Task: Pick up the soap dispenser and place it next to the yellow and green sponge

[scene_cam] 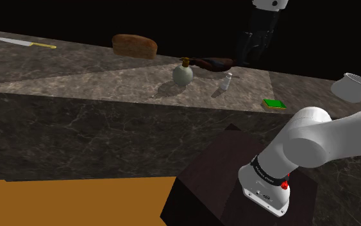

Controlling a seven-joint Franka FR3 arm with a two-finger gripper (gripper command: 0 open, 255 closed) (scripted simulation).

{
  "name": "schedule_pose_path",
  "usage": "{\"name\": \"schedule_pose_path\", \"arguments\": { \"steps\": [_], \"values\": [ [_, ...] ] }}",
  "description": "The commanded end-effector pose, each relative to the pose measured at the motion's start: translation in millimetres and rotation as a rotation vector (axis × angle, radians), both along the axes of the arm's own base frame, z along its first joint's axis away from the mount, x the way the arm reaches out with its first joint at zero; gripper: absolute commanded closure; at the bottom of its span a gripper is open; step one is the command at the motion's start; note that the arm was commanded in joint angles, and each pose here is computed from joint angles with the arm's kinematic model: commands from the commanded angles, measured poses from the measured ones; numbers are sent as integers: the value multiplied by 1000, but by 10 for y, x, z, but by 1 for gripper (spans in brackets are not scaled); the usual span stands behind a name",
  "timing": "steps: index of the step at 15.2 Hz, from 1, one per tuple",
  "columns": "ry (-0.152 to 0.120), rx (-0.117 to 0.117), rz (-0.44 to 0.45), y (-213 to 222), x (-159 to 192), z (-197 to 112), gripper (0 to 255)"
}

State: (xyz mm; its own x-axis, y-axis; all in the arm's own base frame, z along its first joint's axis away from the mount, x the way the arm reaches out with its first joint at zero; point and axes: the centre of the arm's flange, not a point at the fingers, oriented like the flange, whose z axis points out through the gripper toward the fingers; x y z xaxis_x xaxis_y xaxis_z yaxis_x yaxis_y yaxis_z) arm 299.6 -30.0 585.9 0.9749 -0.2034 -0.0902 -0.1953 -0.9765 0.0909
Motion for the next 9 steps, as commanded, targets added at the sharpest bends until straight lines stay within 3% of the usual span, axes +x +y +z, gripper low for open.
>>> {"name": "schedule_pose_path", "arguments": {
  "steps": [1, 9],
  "values": [
    [0, 0, 0, 0, 0, 0, 0],
    [-41, 8, 13, -389, 795, -476, 0]
  ]
}}
